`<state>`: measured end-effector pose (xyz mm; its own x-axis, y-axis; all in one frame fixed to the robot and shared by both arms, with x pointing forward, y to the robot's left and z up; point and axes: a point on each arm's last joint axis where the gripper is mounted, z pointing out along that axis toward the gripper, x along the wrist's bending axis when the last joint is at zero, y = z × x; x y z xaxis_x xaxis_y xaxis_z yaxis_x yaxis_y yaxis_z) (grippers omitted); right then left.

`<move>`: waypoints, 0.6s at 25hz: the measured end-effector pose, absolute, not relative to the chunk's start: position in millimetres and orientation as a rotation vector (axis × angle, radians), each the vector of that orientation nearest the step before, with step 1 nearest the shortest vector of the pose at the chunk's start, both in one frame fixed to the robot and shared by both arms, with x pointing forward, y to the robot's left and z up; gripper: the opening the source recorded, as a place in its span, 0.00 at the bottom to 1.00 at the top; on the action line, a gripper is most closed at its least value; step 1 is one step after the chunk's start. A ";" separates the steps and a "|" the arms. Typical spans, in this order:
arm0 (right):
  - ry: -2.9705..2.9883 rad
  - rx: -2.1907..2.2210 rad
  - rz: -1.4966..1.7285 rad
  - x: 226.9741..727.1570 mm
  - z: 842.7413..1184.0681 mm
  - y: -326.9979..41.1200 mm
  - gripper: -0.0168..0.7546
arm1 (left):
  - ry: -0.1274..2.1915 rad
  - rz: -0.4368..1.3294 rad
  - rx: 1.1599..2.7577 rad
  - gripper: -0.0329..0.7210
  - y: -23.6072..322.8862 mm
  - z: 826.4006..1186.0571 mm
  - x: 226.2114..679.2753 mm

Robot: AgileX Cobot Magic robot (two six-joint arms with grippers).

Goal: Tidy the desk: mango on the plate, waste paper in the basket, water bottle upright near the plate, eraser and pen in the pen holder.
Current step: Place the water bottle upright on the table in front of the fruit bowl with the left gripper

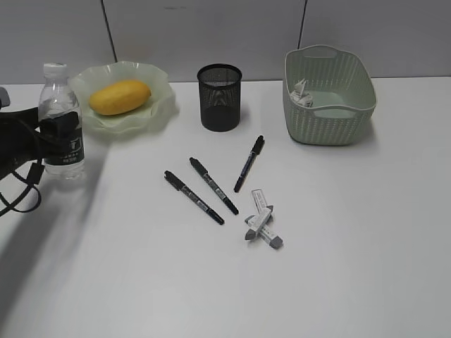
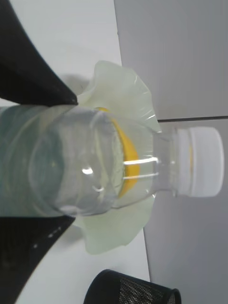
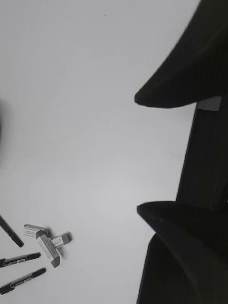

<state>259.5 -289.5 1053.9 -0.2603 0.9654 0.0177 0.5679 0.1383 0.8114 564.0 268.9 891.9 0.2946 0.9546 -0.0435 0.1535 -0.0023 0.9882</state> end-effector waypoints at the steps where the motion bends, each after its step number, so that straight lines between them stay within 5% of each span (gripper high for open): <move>1: 1.896 1.467 0.988 259.5 1053.9 -289.5 0.66 | 1.096 0.892 1.429 0.67 268.9 892.4 564.7; 15: 1.896 1.467 0.988 259.5 1053.9 -289.5 0.66 | 1.104 0.872 1.395 0.67 268.2 881.8 577.0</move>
<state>259.5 -289.5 1053.9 -0.2603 0.9654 0.0177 0.5679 0.1383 0.8114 577.0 268.2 881.8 0.2946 0.9525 -0.0774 0.1456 0.0353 0.9887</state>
